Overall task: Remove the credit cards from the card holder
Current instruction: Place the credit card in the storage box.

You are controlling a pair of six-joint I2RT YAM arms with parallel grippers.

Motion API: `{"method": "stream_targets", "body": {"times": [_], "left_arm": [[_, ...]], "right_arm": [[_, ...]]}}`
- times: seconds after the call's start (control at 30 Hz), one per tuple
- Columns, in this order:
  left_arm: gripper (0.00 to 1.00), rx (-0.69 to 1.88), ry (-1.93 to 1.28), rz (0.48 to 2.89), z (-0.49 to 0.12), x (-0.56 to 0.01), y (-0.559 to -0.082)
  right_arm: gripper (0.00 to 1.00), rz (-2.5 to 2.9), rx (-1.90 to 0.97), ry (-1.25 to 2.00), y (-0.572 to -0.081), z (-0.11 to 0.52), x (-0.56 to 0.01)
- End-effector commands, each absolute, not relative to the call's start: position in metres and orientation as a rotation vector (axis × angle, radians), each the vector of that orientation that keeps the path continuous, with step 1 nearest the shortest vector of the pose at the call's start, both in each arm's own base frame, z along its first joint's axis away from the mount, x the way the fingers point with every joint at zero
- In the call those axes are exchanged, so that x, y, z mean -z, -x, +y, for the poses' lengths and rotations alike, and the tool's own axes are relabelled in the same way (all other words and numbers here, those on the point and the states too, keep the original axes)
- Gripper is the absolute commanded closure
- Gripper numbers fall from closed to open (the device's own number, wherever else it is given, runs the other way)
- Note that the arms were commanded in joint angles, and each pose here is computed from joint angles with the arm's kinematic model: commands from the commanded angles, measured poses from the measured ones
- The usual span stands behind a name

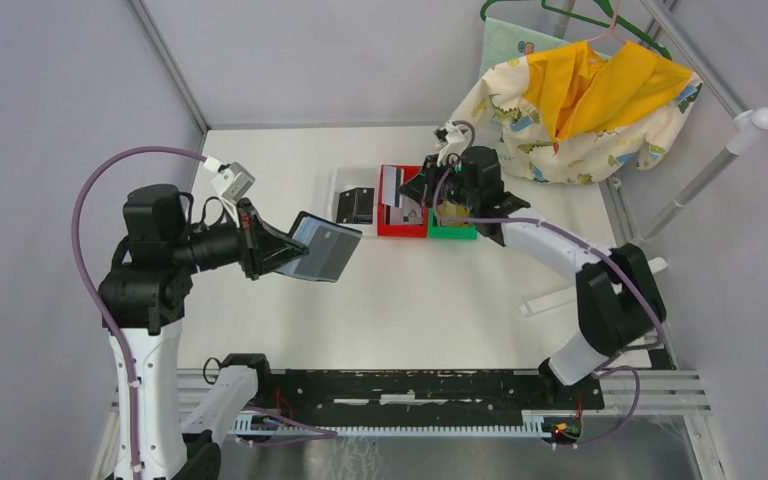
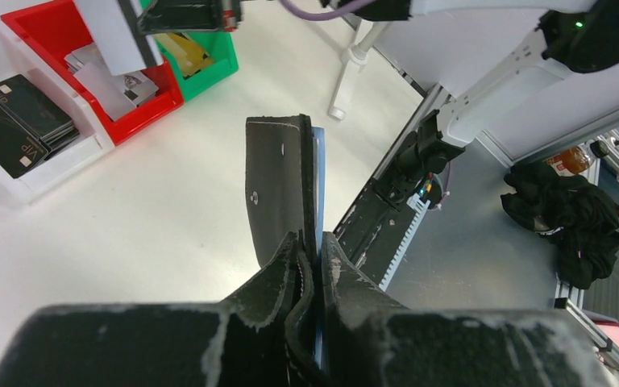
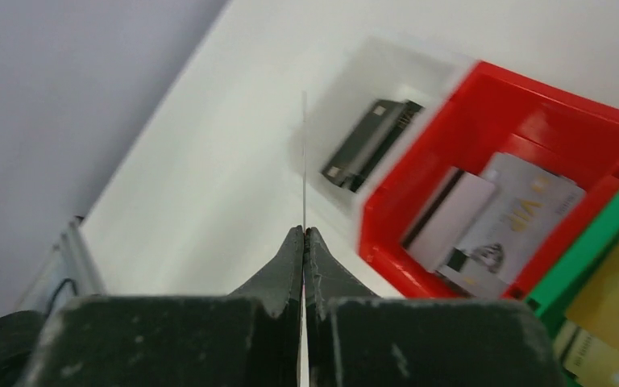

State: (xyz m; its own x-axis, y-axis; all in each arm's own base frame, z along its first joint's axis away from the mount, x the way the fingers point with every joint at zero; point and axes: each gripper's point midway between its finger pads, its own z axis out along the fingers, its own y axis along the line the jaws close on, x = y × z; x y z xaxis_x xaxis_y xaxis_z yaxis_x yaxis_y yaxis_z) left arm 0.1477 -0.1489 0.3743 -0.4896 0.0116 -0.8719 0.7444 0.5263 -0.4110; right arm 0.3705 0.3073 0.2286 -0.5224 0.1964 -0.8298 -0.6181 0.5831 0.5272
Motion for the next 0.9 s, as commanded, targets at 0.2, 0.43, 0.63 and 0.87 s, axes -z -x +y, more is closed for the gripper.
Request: {"method": "stream_targets", "body": {"times": [0.2,0.43,0.63,0.87], "left_arm": [[0.98,1.053,-0.709,1.794,-0.154,-0.384,-0.139],[0.98,1.073,-0.724,1.771,-0.156,-0.388,-0.132],[0.98,1.103,-0.736,1.771,-0.158,-0.384,-0.129],[0.98,1.116,-0.747,1.771,-0.159,-0.381,-0.129]], "right_arm": [[1.0,2.137,-0.732,0.418,-0.424,0.298,-0.132],[0.85,2.164,-0.679,0.403,-0.438,0.298,-0.114],[0.58,2.063,-0.537,0.392,-0.443,0.276,-0.164],[0.32,1.786,-0.573,0.494,-0.409,0.267,-0.285]]}}
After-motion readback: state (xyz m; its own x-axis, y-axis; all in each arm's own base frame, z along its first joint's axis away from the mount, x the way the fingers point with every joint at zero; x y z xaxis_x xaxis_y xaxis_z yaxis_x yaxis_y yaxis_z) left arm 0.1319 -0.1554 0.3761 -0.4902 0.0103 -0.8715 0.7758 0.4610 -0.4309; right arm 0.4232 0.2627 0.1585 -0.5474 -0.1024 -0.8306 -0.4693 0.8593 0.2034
